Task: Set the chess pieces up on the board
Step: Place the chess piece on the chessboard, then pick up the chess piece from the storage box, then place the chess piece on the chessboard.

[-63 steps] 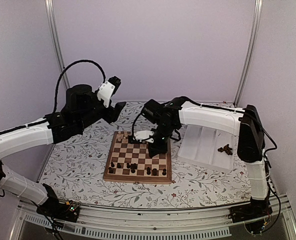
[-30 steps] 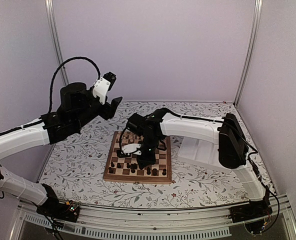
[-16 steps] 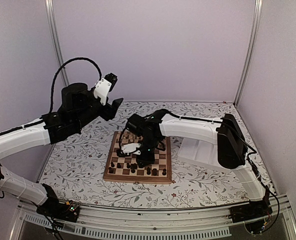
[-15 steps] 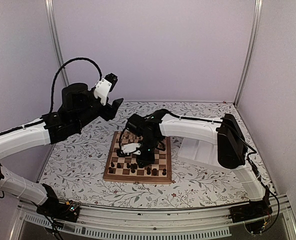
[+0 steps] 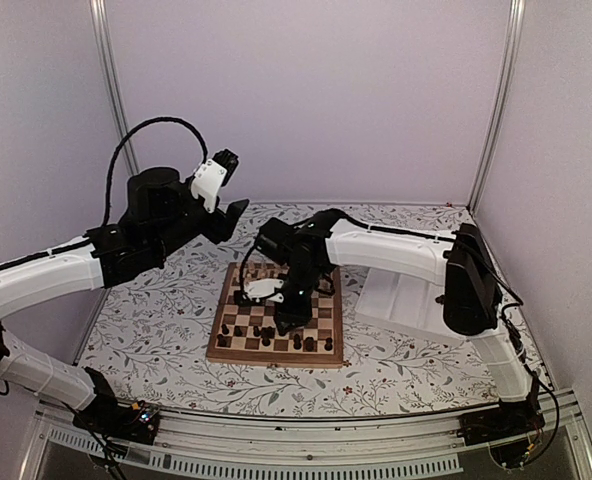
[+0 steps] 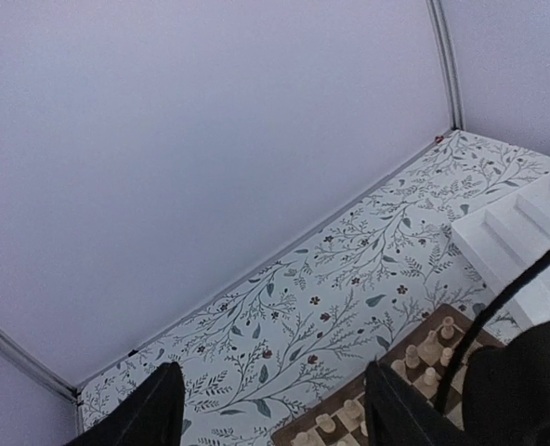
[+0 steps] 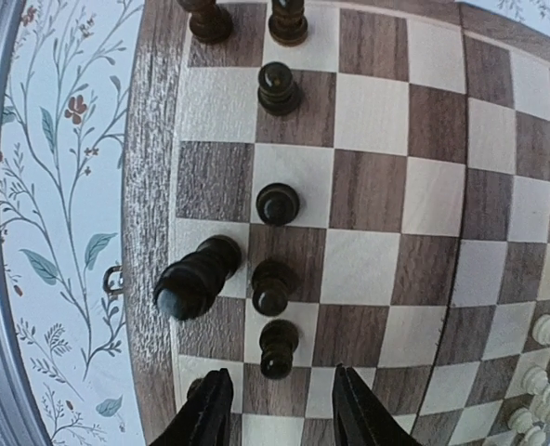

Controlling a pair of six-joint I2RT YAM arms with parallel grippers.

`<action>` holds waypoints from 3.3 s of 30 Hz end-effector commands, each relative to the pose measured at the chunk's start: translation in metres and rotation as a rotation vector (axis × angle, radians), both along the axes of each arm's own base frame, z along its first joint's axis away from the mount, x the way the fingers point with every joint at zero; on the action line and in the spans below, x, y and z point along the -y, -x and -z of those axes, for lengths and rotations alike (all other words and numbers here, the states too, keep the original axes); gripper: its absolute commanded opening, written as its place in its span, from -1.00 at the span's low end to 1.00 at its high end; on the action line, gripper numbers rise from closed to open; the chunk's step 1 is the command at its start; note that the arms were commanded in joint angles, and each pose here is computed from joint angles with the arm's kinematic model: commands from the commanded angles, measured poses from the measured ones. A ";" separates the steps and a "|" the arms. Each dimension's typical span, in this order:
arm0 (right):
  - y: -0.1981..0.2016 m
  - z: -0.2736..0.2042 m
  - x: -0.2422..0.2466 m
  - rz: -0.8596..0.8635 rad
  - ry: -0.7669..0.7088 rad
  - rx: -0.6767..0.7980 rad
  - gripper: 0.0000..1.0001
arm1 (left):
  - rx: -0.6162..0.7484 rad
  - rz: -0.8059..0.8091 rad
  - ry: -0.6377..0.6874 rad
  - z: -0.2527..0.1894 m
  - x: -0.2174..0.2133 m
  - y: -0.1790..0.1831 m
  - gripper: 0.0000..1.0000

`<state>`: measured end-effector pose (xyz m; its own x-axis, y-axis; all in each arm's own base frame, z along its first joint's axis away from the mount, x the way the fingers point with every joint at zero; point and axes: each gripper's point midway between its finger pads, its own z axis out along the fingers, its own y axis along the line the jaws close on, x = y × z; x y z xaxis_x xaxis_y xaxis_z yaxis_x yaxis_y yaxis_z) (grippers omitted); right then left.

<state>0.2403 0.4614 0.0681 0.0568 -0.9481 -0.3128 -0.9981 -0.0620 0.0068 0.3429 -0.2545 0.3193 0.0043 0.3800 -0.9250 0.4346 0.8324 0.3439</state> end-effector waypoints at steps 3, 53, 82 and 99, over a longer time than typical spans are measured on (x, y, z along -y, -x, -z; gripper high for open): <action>-0.021 -0.073 0.040 0.093 -0.111 0.013 -0.20 | -0.010 -0.012 -0.018 0.005 -0.001 -0.005 0.37; -0.095 0.065 0.394 0.726 0.206 -0.098 -0.49 | -0.207 0.234 -0.146 0.066 0.057 0.011 0.27; -0.090 -0.109 0.265 0.382 -0.201 0.424 -0.54 | -0.650 0.536 0.477 0.056 0.134 0.027 0.23; -0.031 -0.161 0.147 0.031 -0.295 0.571 -0.53 | -0.998 0.801 0.743 0.068 0.203 0.057 0.10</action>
<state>0.2665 0.3049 0.2128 0.2327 -0.8341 -0.5002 -0.8709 0.0503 -0.4889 0.3046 -0.4425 0.2262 -0.7582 0.0154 -0.6518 0.6352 0.2431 -0.7331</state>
